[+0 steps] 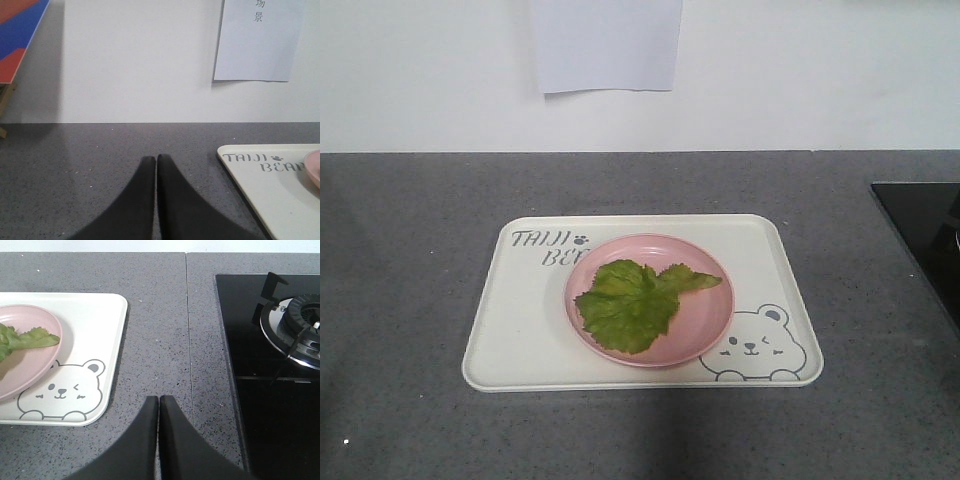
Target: Transfer vegetables to tray and serve
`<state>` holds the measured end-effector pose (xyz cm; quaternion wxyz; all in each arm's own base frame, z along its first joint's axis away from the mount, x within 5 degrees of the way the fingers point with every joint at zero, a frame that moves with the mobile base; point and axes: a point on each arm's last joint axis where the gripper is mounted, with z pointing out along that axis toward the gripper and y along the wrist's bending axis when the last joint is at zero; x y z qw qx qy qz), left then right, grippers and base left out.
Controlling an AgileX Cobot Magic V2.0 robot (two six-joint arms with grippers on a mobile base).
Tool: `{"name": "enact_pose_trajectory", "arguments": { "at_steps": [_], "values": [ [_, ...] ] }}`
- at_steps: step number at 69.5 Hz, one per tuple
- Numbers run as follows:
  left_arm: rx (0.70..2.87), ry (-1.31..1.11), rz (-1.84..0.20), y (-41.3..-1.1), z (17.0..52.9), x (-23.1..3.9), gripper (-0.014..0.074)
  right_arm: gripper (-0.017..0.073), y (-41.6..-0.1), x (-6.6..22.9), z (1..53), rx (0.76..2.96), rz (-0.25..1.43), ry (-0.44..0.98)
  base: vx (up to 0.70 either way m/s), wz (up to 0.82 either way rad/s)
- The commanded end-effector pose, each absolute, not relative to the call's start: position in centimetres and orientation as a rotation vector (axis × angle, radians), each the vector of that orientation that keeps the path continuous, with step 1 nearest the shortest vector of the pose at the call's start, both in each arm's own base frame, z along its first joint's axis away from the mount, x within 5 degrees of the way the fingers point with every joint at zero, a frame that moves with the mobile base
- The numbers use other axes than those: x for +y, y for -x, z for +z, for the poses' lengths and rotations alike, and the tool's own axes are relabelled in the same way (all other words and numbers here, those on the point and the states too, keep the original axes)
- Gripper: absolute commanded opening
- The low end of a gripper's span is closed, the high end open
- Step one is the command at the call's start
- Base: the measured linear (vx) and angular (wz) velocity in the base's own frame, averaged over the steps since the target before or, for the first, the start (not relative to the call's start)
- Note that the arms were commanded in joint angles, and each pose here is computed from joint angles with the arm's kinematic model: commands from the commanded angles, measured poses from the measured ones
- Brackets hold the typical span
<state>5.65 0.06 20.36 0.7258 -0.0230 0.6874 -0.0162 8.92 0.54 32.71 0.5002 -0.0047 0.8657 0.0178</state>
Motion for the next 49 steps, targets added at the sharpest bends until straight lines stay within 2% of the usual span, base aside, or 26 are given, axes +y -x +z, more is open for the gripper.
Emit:
{"name": "enact_pose_trajectory", "arguments": {
  "at_steps": [1,16,40,49],
  "values": [
    [1.434,0.056,-0.046,-5.5,20.8,0.1,-0.0008,-0.0008,-9.2,0.5,34.1,1.998,0.029,0.036,0.0,0.0],
    [1.434,0.056,-0.046,-5.5,20.8,0.1,-0.0008,-0.0008,-9.1,0.7,32.4,2.007,0.048,0.057,0.0,0.0],
    [1.434,0.056,-0.046,-5.5,20.8,0.1,-0.0008,-0.0008,-7.4,1.1,28.0,1.706,0.112,0.138,0.0,0.0],
    [1.434,0.056,-0.046,-5.5,20.8,0.1,-0.0008,-0.0008,-6.8,0.7,26.1,1.681,0.1,0.082,0.0,0.0]
  ]
}}
